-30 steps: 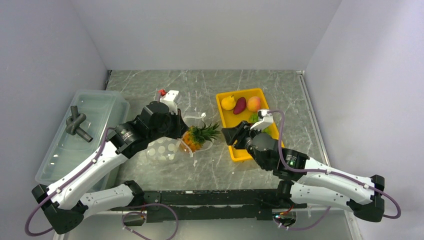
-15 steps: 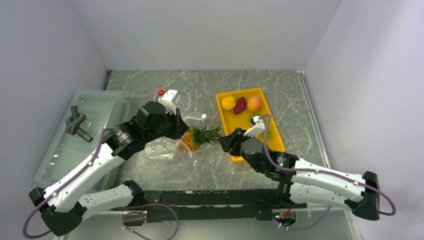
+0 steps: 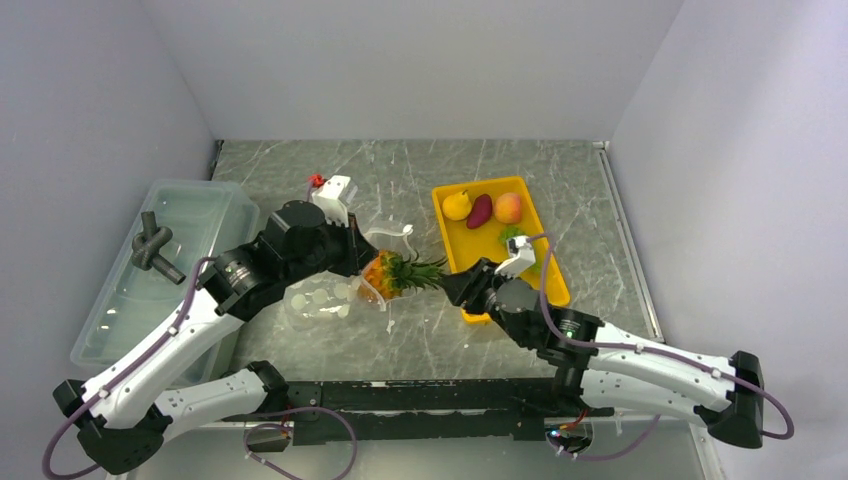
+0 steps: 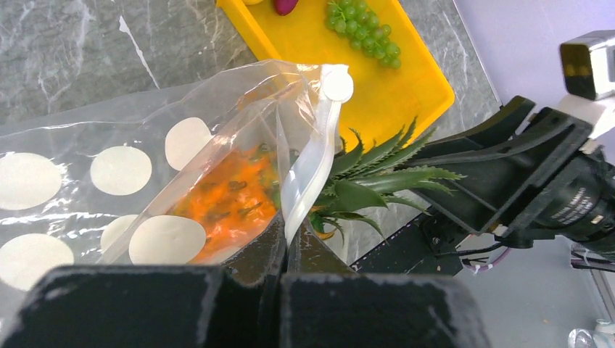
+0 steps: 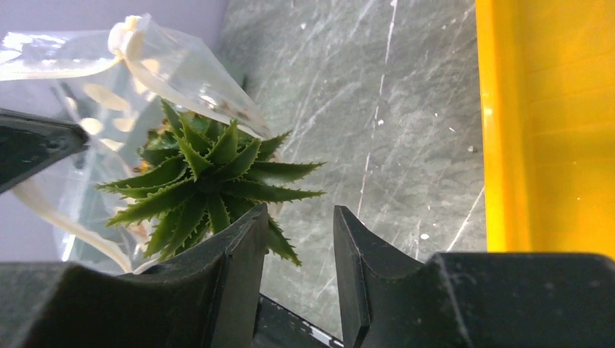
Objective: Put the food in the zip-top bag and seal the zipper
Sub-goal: Adjust the zipper food storage bag at the center of the board.
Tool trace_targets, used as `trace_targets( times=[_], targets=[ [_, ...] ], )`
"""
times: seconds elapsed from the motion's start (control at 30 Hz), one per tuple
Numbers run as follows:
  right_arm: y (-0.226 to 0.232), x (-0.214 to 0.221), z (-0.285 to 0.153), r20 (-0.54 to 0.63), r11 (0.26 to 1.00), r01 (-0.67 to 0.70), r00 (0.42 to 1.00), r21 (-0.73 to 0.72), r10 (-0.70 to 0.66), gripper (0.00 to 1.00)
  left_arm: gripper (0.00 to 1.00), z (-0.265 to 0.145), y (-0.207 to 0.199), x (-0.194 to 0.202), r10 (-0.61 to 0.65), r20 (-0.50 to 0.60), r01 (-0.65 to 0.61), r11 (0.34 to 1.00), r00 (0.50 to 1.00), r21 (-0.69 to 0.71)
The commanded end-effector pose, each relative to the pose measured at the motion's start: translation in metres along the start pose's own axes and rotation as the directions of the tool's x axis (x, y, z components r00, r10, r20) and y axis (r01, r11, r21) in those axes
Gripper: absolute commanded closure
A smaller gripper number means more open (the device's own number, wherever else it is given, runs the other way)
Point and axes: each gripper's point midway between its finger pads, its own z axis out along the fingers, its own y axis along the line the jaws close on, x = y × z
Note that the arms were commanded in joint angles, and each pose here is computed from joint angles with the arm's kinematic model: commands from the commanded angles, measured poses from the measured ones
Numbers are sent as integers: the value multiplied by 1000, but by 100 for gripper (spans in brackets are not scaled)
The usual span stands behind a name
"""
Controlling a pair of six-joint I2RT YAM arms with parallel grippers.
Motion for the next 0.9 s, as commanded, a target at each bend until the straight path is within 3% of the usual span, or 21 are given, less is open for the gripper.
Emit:
trace_targets(
  times=[0.0,0.27,0.87],
  targets=[
    [11,-29,-16,90,997,-45,995,-65,51,57,100,-15,-9,-22,15,82,-17,999,997,29],
    [-11,-34,-30,117,996,-82,990,-31,85,55,100,-19,-12,-25,3,95,-7,999,995,43],
    [-5,2,-18,27,960,-227,972,-166,235,54,100,-33,-29,-36,-46,120,31,992,992,120]
  ],
)
